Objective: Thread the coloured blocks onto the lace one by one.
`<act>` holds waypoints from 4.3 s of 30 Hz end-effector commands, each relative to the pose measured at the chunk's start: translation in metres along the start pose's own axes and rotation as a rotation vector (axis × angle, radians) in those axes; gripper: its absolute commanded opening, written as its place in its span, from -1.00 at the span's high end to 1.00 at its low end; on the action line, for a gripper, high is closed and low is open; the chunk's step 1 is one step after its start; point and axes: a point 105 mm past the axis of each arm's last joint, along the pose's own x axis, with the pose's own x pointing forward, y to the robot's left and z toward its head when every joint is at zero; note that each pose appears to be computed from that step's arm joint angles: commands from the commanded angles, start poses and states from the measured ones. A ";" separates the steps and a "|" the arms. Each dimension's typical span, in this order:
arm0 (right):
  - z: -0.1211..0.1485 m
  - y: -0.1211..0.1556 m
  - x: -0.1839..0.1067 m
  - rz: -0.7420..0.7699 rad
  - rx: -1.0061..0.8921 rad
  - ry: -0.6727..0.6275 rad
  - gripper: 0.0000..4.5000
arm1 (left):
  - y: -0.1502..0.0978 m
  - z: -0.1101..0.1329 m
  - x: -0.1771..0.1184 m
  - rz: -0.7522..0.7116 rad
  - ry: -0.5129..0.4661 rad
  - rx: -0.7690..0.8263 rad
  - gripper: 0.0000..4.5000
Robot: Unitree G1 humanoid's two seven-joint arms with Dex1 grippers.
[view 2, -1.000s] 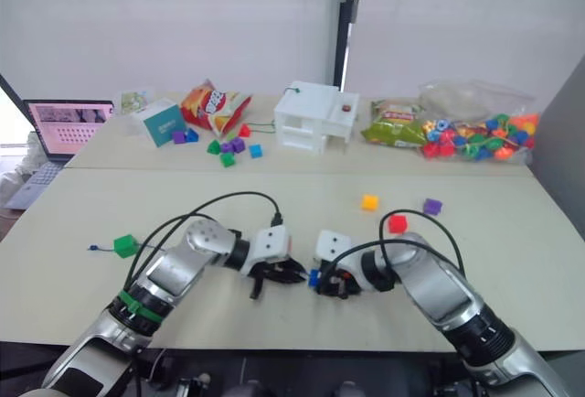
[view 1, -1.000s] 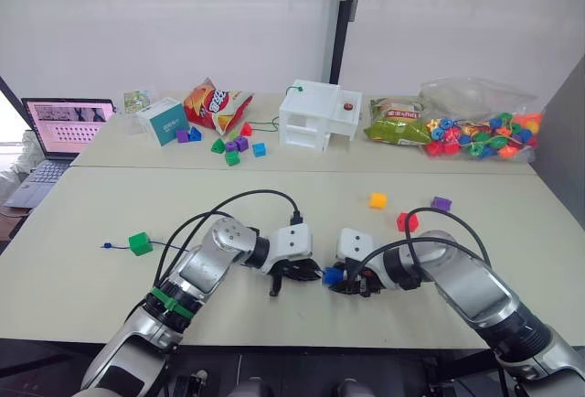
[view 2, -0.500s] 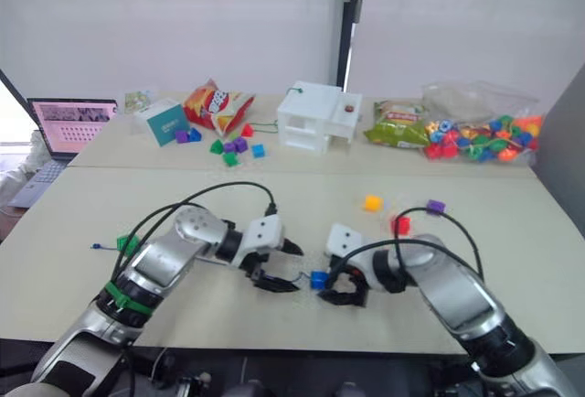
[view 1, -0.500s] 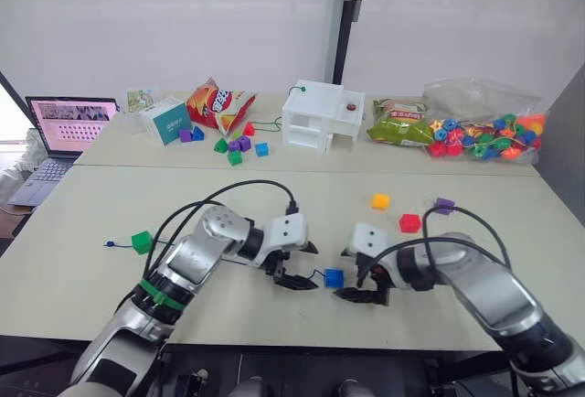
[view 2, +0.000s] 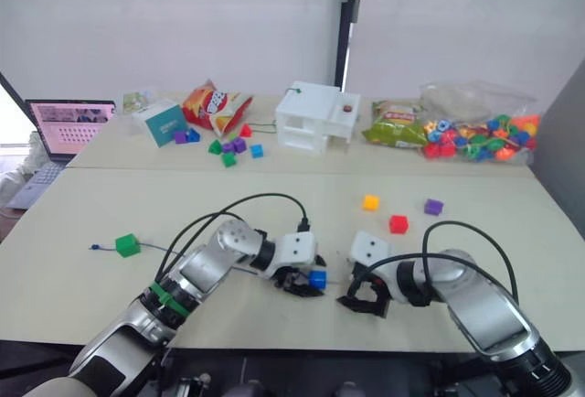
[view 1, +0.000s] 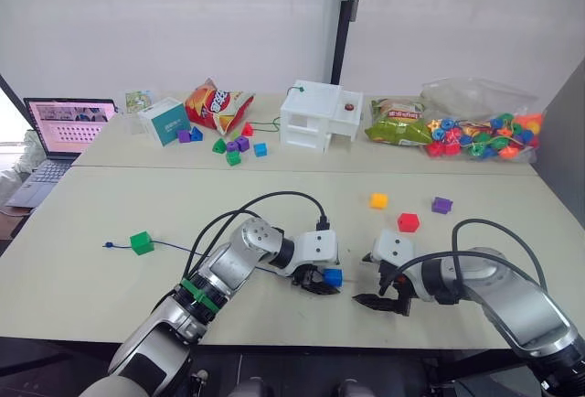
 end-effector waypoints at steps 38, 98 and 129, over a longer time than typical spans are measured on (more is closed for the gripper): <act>0.018 0.003 0.007 0.056 -0.121 -0.093 1.00 | -0.025 -0.143 -0.217 0.217 0.477 -0.240 0.42; 0.033 0.008 0.020 0.124 -0.139 -0.046 1.00 | 0.001 -0.005 -0.039 0.049 -0.125 -0.047 0.98; -0.048 -0.066 -0.063 -0.945 0.575 -0.151 -0.99 | 0.001 -0.008 -0.047 0.067 -0.136 -0.085 1.00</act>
